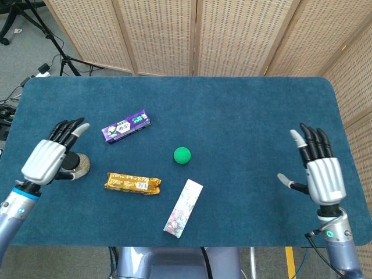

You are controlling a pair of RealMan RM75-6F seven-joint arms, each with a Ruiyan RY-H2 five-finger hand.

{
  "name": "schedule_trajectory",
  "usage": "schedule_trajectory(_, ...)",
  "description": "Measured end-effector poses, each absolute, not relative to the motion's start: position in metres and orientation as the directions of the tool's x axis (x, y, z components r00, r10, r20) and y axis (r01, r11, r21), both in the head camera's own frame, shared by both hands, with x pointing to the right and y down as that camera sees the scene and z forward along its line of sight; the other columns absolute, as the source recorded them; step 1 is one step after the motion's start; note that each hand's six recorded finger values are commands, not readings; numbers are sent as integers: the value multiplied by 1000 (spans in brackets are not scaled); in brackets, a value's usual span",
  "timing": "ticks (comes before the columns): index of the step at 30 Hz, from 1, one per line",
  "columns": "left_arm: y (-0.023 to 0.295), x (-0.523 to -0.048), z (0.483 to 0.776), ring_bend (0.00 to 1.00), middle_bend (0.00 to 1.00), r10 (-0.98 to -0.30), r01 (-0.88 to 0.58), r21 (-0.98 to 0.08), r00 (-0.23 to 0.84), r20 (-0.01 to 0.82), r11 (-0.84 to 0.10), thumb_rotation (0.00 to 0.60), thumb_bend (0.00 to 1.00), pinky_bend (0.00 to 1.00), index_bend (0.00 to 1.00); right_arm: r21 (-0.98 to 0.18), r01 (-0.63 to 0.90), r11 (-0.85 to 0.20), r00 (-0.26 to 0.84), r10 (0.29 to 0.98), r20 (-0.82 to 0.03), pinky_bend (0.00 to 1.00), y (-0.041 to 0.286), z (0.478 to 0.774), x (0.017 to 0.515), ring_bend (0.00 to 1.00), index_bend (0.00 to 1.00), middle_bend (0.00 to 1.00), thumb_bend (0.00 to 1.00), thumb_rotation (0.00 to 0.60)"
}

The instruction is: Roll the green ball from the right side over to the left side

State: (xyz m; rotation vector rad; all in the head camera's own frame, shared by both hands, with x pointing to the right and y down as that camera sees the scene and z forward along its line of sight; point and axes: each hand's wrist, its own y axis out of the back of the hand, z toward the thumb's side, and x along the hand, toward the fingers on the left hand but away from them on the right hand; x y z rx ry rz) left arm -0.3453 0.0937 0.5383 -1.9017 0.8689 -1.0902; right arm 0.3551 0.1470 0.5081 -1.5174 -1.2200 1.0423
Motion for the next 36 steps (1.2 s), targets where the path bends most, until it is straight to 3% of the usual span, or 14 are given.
schedule_trajectory(8, 74, -259, 577, 0, 0, -747, -9, -859, 499, 439, -511, 600, 0, 0, 0, -970, 219, -107, 79, 993, -92, 0, 178, 505, 402, 0, 0, 0, 0, 600)
schedule_trajectory(16, 78, -176, 623, 0, 0, -672, 59, -825, 548, 498, -562, 600, 1, 0, 0, -961, 127, -246, 76, 968, -238, 0, 183, 516, 412, 0, 0, 0, 0, 600)
schedule_trajectory(21, 82, -144, 648, 0, 0, -653, 91, -814, 549, 521, -573, 600, 40, 0, 0, -944, 95, -317, 76, 947, -311, 0, 184, 522, 413, 0, 0, 0, 0, 600)
schedule_trajectory(30, 84, -122, 687, 0, 0, -654, 109, -797, 512, 557, -594, 600, 0, 3, 0, -933, 125, -336, 80, 941, -328, 0, 181, 524, 414, 0, 0, 0, 0, 600)
schedule_trajectory(34, 81, -115, 705, 0, 0, -652, 109, -781, 487, 581, -615, 600, 8, 102, 21, -932, 152, -330, 75, 944, -322, 0, 177, 523, 418, 0, 0, 0, 0, 600)
schedule_trajectory(36, 80, -109, 712, 38, 21, -653, 109, -781, 485, 582, -615, 600, 19, 226, 92, -932, 159, -327, 73, 945, -319, 0, 175, 522, 420, 0, 0, 0, 0, 600)
